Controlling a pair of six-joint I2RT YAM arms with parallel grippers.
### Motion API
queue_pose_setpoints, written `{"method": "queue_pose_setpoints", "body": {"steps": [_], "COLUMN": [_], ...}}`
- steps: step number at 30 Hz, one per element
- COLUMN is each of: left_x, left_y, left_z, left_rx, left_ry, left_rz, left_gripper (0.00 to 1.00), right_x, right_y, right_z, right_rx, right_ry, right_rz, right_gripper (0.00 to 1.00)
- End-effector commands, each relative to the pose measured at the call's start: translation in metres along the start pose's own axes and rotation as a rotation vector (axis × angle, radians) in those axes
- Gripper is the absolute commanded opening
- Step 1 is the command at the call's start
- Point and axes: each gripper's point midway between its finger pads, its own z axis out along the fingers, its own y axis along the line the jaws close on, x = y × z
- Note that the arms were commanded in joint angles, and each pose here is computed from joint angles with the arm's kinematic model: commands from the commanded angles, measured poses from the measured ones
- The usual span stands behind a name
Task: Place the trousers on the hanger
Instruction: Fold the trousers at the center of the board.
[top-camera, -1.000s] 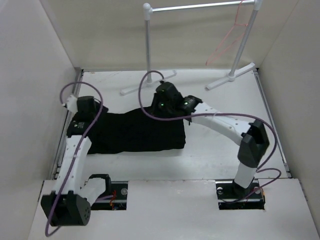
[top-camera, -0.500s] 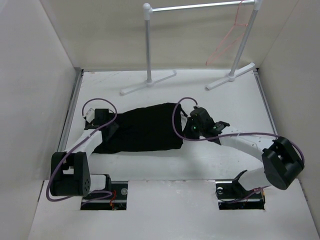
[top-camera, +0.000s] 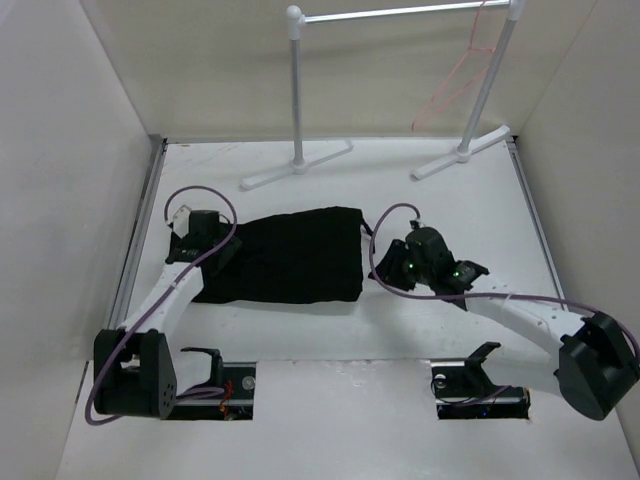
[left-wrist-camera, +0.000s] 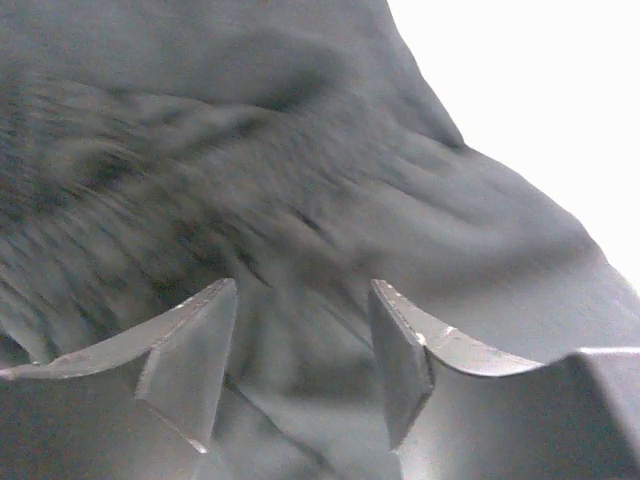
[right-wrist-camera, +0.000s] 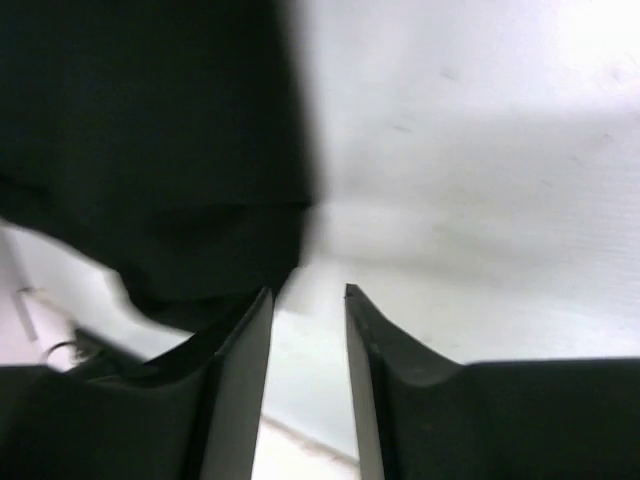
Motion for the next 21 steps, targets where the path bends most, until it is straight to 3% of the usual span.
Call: {"method": "queue_pose_setpoints", "body": {"steps": [1, 2, 4, 6, 10, 15, 21], "left_x": [-0.022, -0.02, -0.013, 0.003, 0.044, 0.105, 0.139], "left_y": [-0.049, -0.063, -0.091, -0.123, -0.179, -0.243, -0.25], "left_z": [-0.045, -0.054, -0.07, -0.08, -0.084, -0.072, -0.009], "left_rx": [0.138, 0.173, 0.234, 0.301, 0.408, 0.532, 0.432], "left_ry": [-0.066, -0.066, -0.056, -0.022, 0.046, 0.168, 0.206], "left_rz": [0.035, 0.056, 0.101, 0.142, 0.209, 0.286, 0.338], "left_gripper": [0.49, 0.47, 0.42, 0.38, 0.36, 0.37, 0.36], "right_x": [-0.03, -0.029, -0.019, -0.014, -0.006, 0.027, 0.054], "right_y": [0.043, 0.055, 0.08, 0.097, 0.101, 0.051, 0.0], "right_z": [-0.018, -0.018, -0.011, 0.0, 0.033, 0.061, 0.055], "right_rx": [-0.083, -0.103, -0.145, -0.164, -0.155, -0.057, 0.025], "right_ry": [-0.062, -0.047, -0.005, 0.016, 0.043, 0.106, 0.114], "right_rz": [-0.045, -0.055, -0.088, -0.111, -0.103, -0.058, -0.042], "right_gripper": [0.44, 0.43, 0.26, 0.16, 0.13, 0.12, 0.12]}}
